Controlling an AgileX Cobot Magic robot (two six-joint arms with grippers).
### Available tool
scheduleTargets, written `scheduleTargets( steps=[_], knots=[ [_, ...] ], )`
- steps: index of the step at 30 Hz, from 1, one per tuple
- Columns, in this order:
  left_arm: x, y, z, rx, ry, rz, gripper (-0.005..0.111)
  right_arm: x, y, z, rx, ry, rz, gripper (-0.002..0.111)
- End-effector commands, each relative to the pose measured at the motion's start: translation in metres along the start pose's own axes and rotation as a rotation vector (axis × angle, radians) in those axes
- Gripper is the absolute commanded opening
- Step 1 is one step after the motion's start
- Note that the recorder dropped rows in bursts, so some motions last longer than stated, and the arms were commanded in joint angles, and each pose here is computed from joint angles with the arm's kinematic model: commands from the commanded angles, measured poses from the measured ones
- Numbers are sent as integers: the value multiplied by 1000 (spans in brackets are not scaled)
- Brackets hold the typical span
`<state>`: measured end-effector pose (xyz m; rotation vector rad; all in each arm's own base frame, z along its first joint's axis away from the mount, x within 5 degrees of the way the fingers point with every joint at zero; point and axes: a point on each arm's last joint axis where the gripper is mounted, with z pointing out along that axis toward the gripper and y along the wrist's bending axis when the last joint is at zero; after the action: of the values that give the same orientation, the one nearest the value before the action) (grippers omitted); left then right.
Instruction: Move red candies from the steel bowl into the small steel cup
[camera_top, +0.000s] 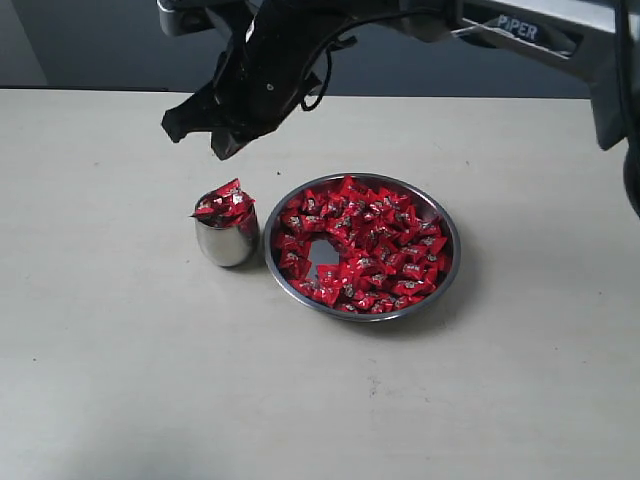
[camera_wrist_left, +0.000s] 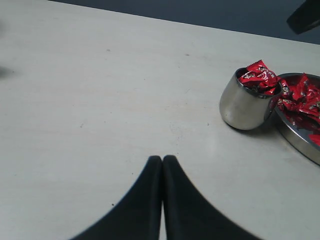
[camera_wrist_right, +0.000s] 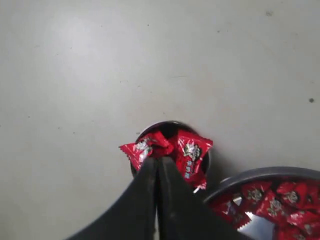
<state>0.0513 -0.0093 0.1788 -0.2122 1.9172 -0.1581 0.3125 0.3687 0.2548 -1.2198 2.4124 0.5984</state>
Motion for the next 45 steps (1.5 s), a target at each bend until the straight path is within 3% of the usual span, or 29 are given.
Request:
scheduleTargets(
  steps=[1,11,28,36,45],
  knots=[
    [0,0,0,-3,-9,-2,0,-2,2,-35,69,8,5,-1],
    [0,0,0,-3,-9,-2,0,49,13,-115,210,-79,57,-1],
    [0,0,0,-3,-9,-2,0,165,31,-205,386,-409,-144,-1],
    [0,0,0,-3,-9,-2,0,194,38,-220,350,-414,-101,-1],
    [0,0,0,-3,-9,-2,0,197,44,-219,267,-405,-24,-1]
  ],
)
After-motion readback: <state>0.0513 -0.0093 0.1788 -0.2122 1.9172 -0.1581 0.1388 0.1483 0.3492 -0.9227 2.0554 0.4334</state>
